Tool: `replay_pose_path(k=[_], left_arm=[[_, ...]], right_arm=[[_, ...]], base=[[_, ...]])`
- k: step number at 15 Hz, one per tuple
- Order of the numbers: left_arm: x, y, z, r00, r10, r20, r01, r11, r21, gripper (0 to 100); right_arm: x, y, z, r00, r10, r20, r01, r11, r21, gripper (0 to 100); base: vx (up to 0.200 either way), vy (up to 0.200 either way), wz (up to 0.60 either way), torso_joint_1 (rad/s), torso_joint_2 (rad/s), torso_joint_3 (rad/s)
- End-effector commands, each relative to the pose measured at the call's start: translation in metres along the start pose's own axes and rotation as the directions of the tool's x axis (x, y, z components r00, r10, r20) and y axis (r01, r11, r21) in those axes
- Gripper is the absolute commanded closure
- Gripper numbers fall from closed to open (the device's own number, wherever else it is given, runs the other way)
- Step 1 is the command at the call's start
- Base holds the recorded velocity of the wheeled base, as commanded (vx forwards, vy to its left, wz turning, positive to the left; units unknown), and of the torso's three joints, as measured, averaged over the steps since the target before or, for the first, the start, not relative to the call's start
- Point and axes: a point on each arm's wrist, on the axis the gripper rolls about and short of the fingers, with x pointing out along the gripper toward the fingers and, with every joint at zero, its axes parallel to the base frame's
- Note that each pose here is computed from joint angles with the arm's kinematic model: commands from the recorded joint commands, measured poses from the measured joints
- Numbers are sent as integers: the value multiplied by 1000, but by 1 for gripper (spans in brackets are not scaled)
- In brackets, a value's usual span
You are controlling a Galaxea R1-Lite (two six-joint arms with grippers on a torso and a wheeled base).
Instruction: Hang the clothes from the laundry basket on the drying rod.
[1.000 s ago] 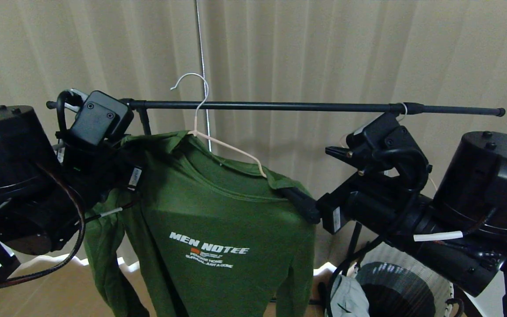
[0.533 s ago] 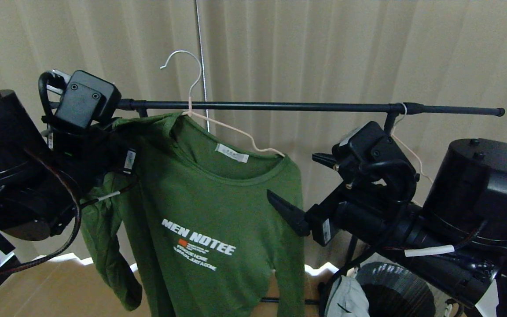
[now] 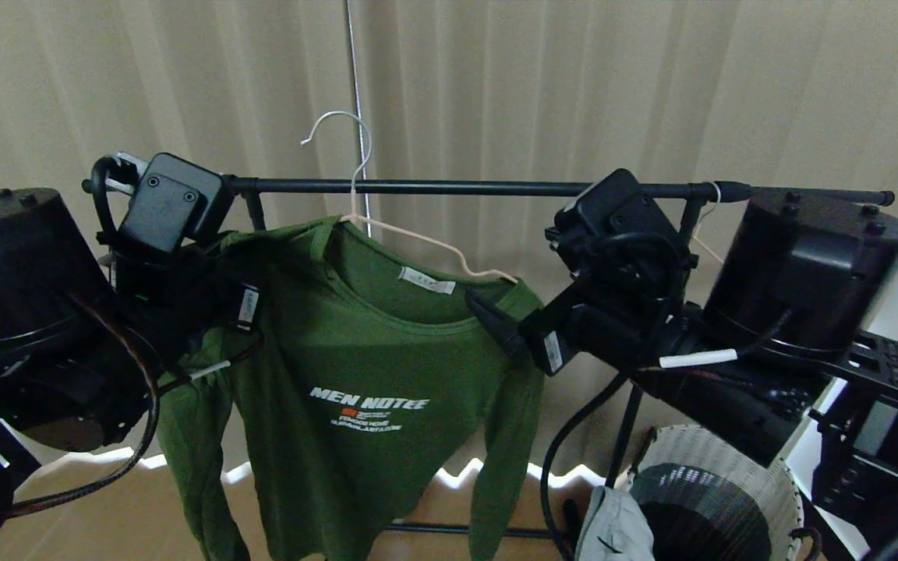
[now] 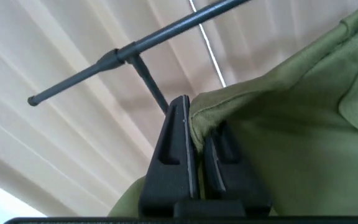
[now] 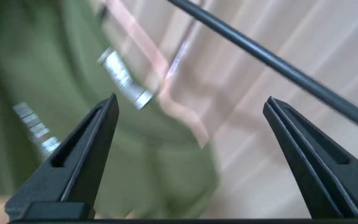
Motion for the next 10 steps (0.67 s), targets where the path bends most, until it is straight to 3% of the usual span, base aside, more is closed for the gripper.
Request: replay_pose_path(k=[1, 4, 10], left_arm=[[-6, -8, -3, 999, -35, -2, 35, 999, 9, 100], [-14, -10, 0, 998, -46, 35, 46, 999, 1, 100], [-19, -16, -4, 997, -76, 25, 75, 997, 17, 100]], right_arm=[[21, -2, -10, 999, -23, -31, 23, 999, -22, 0], [28, -3, -18, 998, -31, -62, 28, 999, -44, 0], [30, -4, -16, 996, -32, -79, 27, 998, -65, 0]], base=[[0, 0, 0, 0, 0, 0], [0, 0, 0, 0, 0, 0], [0, 0, 0, 0, 0, 0]])
